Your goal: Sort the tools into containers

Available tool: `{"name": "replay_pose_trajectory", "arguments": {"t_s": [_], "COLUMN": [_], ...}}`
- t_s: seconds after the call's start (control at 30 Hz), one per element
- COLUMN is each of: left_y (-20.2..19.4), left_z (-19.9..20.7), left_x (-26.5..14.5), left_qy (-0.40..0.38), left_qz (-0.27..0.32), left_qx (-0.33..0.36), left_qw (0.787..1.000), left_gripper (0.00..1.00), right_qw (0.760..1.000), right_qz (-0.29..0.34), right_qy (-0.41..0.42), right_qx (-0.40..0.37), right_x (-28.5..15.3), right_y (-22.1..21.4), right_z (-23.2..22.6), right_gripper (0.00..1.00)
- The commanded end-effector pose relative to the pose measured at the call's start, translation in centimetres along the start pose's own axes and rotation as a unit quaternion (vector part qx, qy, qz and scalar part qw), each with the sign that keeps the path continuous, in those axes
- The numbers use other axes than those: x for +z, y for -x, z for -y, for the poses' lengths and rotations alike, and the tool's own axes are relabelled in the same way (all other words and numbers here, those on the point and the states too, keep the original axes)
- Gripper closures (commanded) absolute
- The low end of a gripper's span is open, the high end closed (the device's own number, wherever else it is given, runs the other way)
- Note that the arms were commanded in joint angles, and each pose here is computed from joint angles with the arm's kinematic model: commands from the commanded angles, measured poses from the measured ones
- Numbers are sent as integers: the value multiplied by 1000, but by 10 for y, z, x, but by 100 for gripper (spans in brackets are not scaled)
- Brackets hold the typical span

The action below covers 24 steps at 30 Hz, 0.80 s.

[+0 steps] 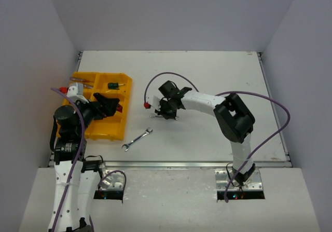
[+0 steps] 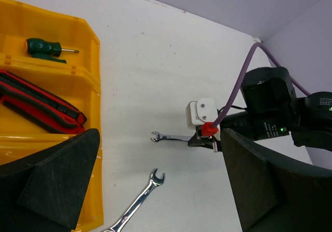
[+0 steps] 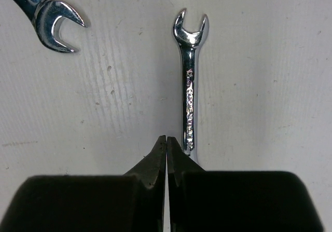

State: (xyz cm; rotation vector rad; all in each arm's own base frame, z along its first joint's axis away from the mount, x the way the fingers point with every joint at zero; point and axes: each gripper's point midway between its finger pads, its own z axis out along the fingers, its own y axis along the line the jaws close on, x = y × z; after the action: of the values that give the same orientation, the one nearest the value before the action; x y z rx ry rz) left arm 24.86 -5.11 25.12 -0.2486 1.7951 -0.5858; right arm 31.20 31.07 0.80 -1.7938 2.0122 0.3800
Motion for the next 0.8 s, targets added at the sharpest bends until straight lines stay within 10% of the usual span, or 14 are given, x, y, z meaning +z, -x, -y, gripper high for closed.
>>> {"name": "replay_pose_trajectory", "arguments": {"t_s": [0.0,0.07,0.13,0.77], "left_y": [7,7,6,6], "left_z": [7,7,7,8], "left_x": [1,1,2,1], "left_qy": [-18,-18,-19,-23], "left_qz": [16,16,14,18], "left_qx": [16,16,16,16], "left_qw": [1000,1000,1000,999], "left_gripper": [0,0,0,0], "right_qw": [1000,1000,1000,988], "right_qz": [11,4,-4,-117], "right_qy": [-20,-20,-5,88], "right_qx": [6,5,10,45], "right_x": [-14,-10,-7,17], "right_y": [14,15,15,8], "right_z": [11,15,16,18], "right_gripper": [93,58,48,53]}}
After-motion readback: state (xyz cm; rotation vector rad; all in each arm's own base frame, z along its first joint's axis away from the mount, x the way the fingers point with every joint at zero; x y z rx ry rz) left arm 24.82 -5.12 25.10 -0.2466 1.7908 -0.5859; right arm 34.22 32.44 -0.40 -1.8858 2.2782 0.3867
